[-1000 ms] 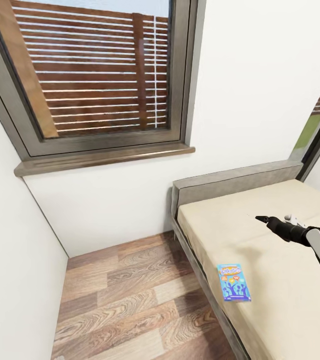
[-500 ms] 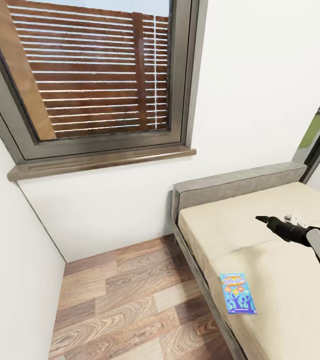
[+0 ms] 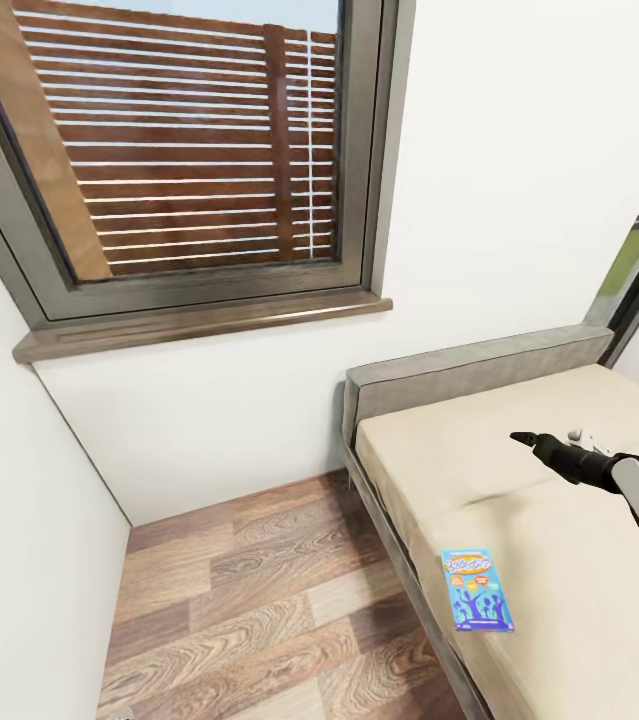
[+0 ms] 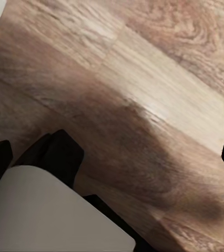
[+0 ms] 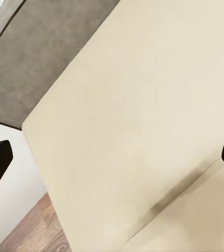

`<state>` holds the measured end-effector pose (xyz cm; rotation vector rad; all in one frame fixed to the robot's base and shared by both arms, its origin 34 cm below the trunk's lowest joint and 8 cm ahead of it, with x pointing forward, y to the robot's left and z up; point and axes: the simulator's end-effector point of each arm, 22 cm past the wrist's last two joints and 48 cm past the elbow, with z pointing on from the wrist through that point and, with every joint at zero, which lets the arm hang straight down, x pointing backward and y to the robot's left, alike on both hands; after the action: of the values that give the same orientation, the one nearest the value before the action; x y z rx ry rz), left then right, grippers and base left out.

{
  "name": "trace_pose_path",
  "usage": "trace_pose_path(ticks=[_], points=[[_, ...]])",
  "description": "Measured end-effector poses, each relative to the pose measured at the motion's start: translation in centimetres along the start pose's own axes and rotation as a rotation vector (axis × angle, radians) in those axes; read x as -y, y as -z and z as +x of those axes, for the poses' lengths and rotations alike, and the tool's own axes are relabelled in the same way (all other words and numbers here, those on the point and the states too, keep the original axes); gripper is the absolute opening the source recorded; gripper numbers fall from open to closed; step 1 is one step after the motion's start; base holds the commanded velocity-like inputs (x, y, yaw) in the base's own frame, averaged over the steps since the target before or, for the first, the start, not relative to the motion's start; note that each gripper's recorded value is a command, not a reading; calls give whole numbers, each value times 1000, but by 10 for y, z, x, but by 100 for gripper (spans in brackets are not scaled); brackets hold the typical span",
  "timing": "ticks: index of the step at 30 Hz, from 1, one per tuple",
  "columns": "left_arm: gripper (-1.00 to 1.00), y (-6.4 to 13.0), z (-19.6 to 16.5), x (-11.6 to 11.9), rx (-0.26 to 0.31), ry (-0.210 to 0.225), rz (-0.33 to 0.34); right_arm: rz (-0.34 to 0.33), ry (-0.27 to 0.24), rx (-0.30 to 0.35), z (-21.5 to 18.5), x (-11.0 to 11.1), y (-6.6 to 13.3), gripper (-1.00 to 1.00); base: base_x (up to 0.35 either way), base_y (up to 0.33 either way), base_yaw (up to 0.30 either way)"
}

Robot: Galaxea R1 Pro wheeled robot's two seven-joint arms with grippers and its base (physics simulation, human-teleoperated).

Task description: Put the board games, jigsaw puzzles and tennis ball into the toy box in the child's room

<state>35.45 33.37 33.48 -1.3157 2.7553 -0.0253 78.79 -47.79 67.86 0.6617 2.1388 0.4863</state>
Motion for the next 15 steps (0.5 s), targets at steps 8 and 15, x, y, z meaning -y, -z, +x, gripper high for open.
trace_pose_path(ticks=[8,15], points=[[100,1,-4,9,6,0,20,-11,7,8,-4,-6,1,100,2,0,0],[100,9,-20,54,35,-13,153,-28,26,27,-13,-15,4,100,0,0,0]])
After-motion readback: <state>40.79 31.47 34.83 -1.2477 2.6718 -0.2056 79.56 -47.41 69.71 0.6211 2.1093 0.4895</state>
